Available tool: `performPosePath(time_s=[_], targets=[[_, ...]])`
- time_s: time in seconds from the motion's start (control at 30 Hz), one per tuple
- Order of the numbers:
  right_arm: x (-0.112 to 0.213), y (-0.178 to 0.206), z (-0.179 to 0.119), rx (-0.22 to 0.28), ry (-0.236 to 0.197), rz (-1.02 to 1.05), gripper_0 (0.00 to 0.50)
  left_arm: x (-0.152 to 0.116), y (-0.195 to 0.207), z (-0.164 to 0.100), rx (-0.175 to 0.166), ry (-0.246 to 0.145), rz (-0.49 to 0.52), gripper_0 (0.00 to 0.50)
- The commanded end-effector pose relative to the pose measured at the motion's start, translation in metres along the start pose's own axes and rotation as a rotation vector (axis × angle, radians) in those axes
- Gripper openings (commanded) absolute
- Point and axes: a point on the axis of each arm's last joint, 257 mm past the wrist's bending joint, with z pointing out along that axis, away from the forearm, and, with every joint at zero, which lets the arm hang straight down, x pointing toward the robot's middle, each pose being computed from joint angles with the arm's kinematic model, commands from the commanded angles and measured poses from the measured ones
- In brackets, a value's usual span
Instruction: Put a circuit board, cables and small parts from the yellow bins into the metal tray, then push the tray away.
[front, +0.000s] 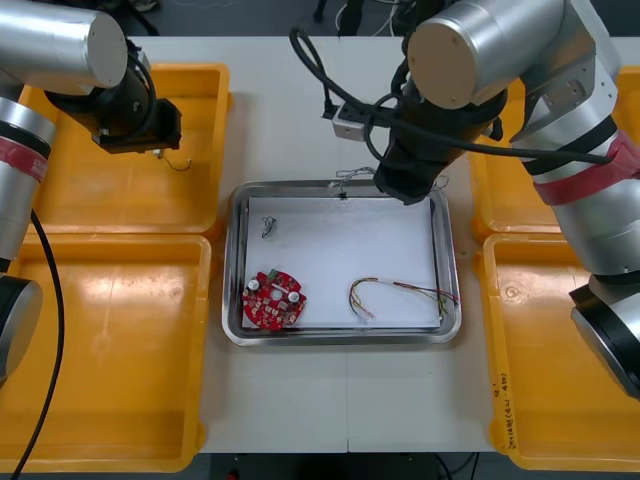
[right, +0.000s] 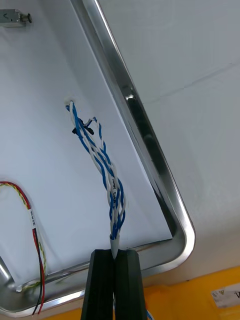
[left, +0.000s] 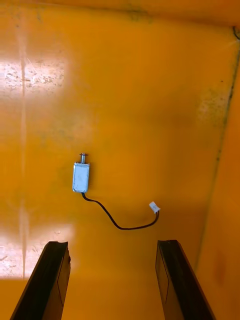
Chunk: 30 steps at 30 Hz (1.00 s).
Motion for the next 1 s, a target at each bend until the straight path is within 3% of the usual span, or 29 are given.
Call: performPosePath(time_s=[0.03,0.2,0.63,0.87,1.0], targets=[[-0.019,0.009,0.003,0.029,-0.01,-0.131,0.0,-0.048,0.018,-0.028,-0.035,-0.103,0.135,0.5],[-0.012,0.015,0.023,0.045,0.016,-0.173,0.0,-0.055,0.027,-0.022,-0.056,-0.107,0.164,0.5],[0.016,0.019,0.064,0.075,0.045,-0.193,0.0,-0.068,0.039,-0.001,-0.056,-0.15,0.159,0.5],[0.018,0.021,0.082,0.108,0.022,-0.213,0.0,-0.071,0.045,0.01,-0.057,-0.173,0.155,0.5],[0.015,0.026,0.088,0.109,0.003,-0.22,0.0,-0.066,0.043,0.014,-0.056,-0.161,0.167,0.5]])
